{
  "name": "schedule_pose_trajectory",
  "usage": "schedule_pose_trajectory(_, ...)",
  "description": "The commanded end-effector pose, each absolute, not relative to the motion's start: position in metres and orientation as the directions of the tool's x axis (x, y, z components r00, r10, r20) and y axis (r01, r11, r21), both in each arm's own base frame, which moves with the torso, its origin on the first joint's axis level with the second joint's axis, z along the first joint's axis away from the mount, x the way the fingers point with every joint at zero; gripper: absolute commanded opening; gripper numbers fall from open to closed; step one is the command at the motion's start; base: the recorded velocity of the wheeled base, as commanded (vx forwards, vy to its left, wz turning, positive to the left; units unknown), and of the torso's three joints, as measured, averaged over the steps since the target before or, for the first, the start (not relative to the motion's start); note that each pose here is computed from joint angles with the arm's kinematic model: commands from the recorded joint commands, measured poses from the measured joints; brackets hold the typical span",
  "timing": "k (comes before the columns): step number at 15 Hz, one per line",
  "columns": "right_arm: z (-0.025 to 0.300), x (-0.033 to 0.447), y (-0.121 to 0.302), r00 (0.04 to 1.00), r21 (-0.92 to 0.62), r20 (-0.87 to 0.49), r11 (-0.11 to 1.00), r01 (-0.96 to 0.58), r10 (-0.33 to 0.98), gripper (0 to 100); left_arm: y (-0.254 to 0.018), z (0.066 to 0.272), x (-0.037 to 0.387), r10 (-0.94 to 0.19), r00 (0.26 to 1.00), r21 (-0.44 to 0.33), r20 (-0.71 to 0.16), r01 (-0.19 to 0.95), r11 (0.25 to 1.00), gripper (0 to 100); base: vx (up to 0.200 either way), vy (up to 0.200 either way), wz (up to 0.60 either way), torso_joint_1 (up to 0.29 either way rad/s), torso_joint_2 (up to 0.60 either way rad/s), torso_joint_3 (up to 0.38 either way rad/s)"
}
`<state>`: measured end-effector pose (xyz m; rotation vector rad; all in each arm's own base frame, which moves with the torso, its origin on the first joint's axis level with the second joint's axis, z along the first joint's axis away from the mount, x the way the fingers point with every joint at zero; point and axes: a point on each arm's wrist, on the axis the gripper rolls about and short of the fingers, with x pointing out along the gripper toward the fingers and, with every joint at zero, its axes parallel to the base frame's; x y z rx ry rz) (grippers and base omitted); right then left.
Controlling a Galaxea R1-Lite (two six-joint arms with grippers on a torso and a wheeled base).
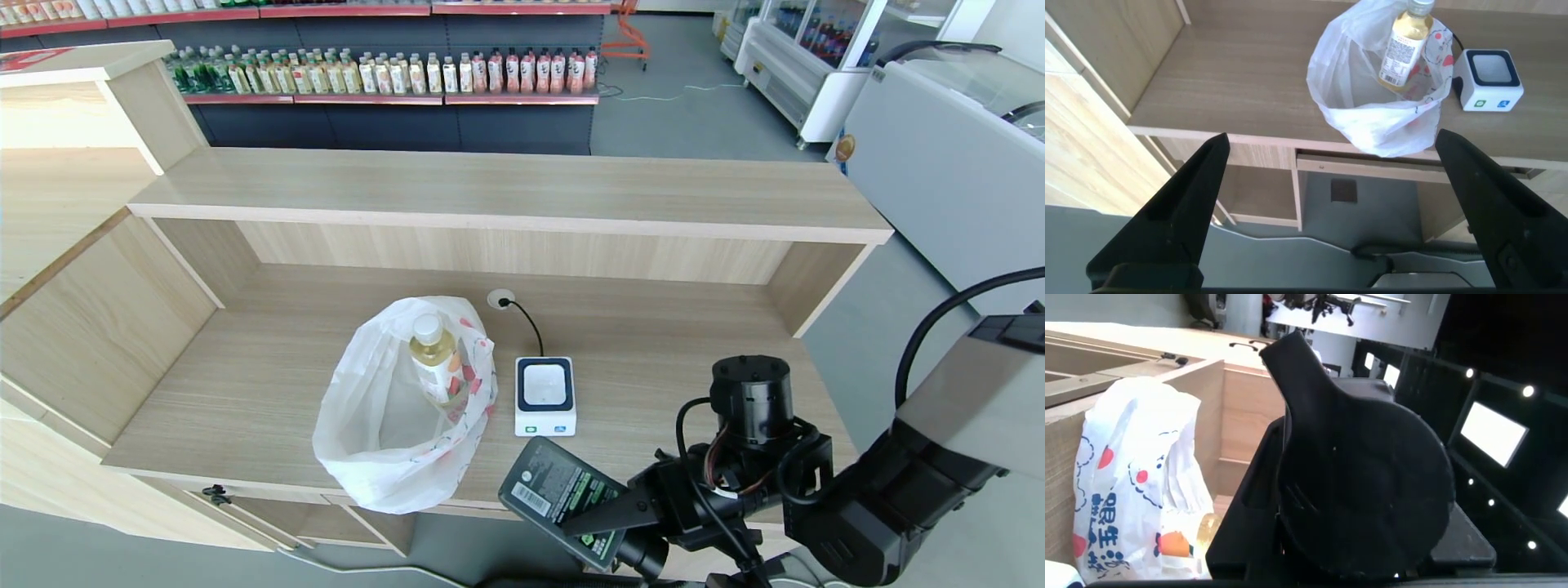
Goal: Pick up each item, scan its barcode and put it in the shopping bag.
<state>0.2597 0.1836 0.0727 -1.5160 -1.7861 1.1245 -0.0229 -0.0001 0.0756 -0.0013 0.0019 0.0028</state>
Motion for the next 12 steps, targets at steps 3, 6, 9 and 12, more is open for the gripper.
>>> schedule_pose_trajectory(3, 0.113, 0.238, 0.163, -0.150, -0.938, -0.147, -0.090, 0.335, 0.978, 0, 0.000, 0.076, -0.023, 0.003, 1.000, -0.002, -0.002, -0.003, 1.000, 100, 0.000, 0.000, 0.00, 0.000, 0.00, 0.000)
schedule_pose_trajectory(6, 0.155, 0.231, 0.086, 0.277, -0.976, -0.153, -0.189, 0.109, 0.949, 0, 0.000, 0.076, -0.023, 0.003, 1.000, -0.002, -0.002, -0.003, 1.000, 100, 0.000, 0.000, 0.00, 0.000, 0.00, 0.000)
schedule_pose_trajectory(9, 0.146, 0.212, 0.032, 0.454, -0.935, -0.258, -0.102, -0.340, 0.853, 0, 0.000, 0.076, -0.023, 0.003, 1.000, -0.002, -0.002, -0.003, 1.000, 100, 0.000, 0.000, 0.00, 0.000, 0.00, 0.000)
schedule_pose_trajectory(12, 0.167, 0.199, 0.026, 0.466, -0.692, -0.279, 0.161, -0.704, 0.840, 0, 0.000, 0.076, -0.023, 0.003, 1.000, -0.002, -0.002, -0.003, 1.000, 100, 0.000, 0.000, 0.00, 0.000, 0.00, 0.000)
